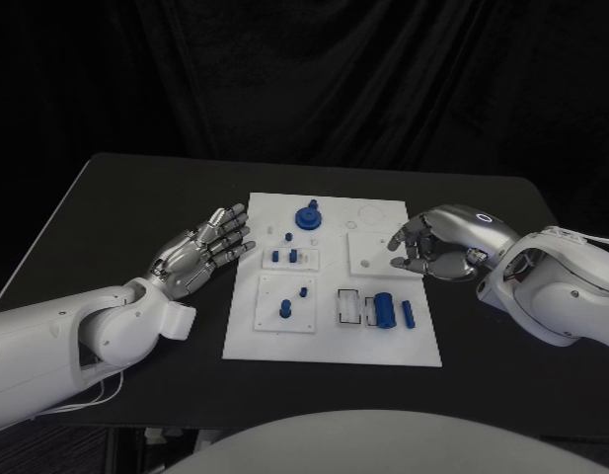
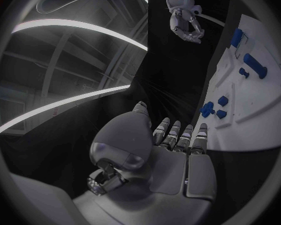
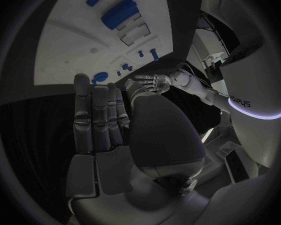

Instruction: Assemble the parts on the task board

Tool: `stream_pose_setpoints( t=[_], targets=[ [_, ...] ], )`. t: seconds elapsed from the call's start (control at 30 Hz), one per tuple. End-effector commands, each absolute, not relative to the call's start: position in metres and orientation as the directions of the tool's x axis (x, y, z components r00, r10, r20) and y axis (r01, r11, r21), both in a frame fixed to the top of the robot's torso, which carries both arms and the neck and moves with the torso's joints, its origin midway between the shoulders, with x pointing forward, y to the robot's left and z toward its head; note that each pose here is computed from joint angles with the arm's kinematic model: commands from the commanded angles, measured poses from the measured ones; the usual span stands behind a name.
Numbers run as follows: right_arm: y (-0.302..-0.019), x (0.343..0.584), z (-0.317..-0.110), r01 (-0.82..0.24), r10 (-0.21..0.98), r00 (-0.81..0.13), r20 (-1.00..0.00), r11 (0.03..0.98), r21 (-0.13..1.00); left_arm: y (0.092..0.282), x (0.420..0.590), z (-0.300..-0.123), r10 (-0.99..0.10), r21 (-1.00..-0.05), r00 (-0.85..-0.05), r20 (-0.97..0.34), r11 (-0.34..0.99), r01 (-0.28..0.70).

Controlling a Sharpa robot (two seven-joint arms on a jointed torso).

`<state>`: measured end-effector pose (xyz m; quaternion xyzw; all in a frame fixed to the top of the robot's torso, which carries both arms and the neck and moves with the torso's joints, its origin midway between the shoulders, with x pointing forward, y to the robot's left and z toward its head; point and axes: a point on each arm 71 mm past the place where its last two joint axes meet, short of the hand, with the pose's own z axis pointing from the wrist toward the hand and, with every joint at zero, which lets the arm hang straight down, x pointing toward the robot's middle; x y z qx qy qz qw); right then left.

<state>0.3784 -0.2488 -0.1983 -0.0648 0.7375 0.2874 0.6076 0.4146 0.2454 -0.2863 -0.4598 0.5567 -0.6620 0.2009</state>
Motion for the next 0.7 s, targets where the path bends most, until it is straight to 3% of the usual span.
stream_pose_setpoints(
  t=[0.03,0.23,0.7],
  targets=[
    [-0.260,0.376,-0.220,-0.249,0.224,-0.422,-0.878,0.903,0.350,0.244,0.416,-0.284,-0.783,-0.925,-0.493,0.379,-0.317,-0.209],
    [-0.262,0.372,-0.239,-0.165,0.201,-0.499,-0.843,0.933,0.321,0.243,0.416,-0.285,-0.782,-0.925,-0.494,0.380,-0.314,-0.213],
    [-0.249,0.370,-0.258,-0.118,0.168,-0.561,-0.811,0.953,0.280,0.244,0.417,-0.286,-0.780,-0.924,-0.497,0.381,-0.309,-0.225]
  ],
)
